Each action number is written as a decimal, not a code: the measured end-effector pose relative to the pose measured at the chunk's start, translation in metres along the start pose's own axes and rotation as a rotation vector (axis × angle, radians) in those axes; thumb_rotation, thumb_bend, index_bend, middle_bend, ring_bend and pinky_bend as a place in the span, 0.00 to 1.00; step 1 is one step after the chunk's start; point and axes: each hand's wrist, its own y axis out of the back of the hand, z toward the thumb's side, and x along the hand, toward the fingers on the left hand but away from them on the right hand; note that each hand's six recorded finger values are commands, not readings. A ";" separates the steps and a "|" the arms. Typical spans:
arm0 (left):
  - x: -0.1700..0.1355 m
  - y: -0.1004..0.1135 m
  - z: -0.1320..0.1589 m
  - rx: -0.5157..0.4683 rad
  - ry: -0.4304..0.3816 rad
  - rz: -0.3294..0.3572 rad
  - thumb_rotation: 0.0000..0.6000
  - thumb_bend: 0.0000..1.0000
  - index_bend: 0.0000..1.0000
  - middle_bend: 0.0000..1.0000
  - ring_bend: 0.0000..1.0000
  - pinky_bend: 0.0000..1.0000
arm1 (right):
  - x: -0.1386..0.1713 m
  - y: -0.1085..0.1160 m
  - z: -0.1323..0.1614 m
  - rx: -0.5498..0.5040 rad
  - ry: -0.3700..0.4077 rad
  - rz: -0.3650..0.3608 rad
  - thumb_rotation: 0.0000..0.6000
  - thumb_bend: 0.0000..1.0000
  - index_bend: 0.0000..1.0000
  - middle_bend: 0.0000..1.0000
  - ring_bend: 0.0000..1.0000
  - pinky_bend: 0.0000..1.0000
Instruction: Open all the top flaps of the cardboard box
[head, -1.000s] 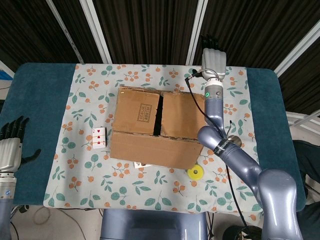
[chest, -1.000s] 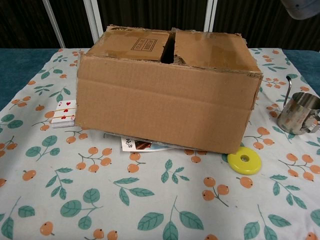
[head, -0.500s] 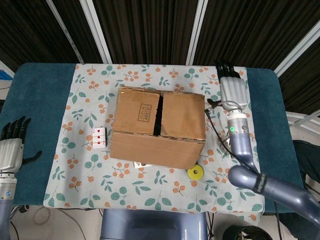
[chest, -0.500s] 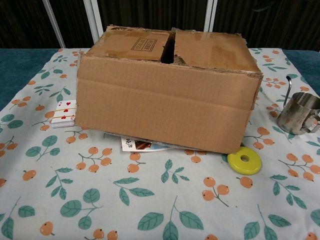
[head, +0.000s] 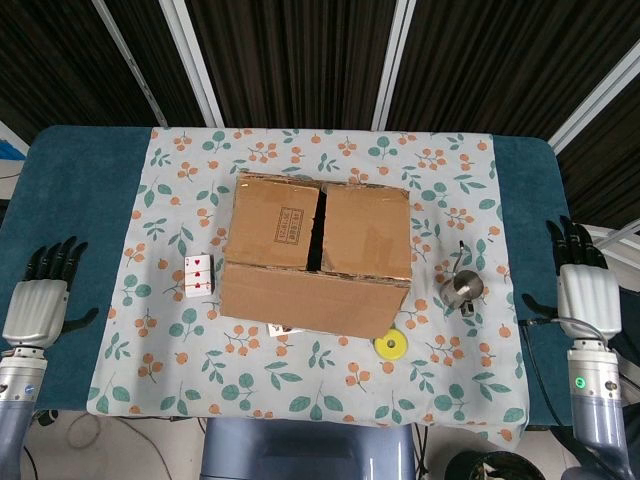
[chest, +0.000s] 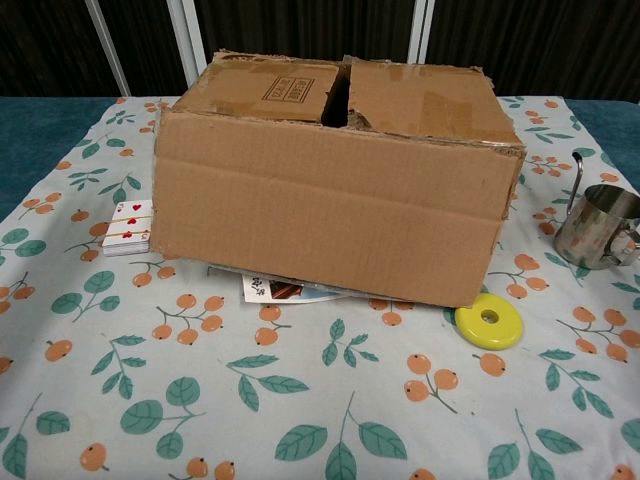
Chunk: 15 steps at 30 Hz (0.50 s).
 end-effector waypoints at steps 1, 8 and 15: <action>0.001 0.001 0.003 0.005 -0.011 -0.003 1.00 0.18 0.00 0.00 0.00 0.00 | 0.004 -0.002 -0.005 -0.002 -0.004 0.000 1.00 0.18 0.00 0.00 0.00 0.23; 0.019 0.012 0.037 0.041 -0.124 -0.067 1.00 0.33 0.00 0.00 0.00 0.02 | 0.024 -0.020 -0.032 -0.009 -0.007 -0.005 1.00 0.19 0.00 0.00 0.00 0.23; 0.056 0.037 0.105 0.092 -0.320 -0.149 1.00 0.56 0.02 0.08 0.07 0.16 | 0.028 -0.033 -0.030 -0.089 0.015 -0.008 1.00 0.20 0.00 0.00 0.00 0.23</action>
